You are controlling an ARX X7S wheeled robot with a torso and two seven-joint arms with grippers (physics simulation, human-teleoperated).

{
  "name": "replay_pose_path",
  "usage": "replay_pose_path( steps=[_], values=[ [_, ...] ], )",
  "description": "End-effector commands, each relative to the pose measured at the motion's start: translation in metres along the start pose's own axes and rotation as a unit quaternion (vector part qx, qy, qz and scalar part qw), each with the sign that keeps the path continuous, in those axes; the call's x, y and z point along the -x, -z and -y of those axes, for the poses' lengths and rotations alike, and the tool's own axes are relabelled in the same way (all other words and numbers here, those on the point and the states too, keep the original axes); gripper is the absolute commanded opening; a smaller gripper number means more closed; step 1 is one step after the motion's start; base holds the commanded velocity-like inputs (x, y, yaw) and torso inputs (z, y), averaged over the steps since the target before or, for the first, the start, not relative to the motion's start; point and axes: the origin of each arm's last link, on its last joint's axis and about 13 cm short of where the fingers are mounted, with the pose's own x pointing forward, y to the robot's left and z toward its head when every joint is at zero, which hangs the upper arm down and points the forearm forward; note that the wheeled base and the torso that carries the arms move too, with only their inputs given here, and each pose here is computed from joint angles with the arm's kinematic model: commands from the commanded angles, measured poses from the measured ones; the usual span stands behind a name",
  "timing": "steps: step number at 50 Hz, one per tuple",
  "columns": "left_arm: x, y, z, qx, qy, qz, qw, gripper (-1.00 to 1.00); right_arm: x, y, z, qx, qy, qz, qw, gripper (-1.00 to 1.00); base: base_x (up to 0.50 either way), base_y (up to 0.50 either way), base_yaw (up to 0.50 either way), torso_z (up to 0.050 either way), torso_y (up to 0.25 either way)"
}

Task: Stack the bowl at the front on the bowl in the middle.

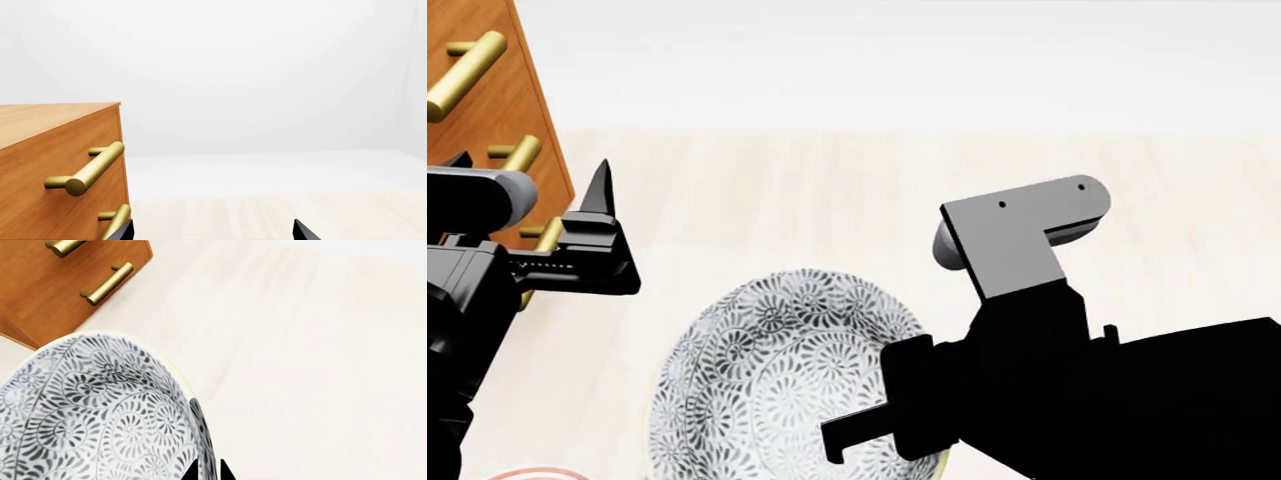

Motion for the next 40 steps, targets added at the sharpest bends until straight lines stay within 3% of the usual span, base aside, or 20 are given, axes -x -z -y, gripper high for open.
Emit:
replay_pose_path(
  steps=[1,40],
  values=[
    [0.000,0.000,0.000,0.000,0.001,-0.001,1.000,1.00,-0.016,0.008,-0.005,0.006,-0.024,-0.015,1.000,-1.00,0.00,0.00,0.00,0.000,0.010],
    [0.002,0.006,0.000,-0.006,0.004,-0.007,1.000,1.00,-0.086,0.040,-0.002,-0.011,-0.033,-0.080,0.996,-1.00,0.00,0.00,0.00,0.000,0.000]
  ],
)
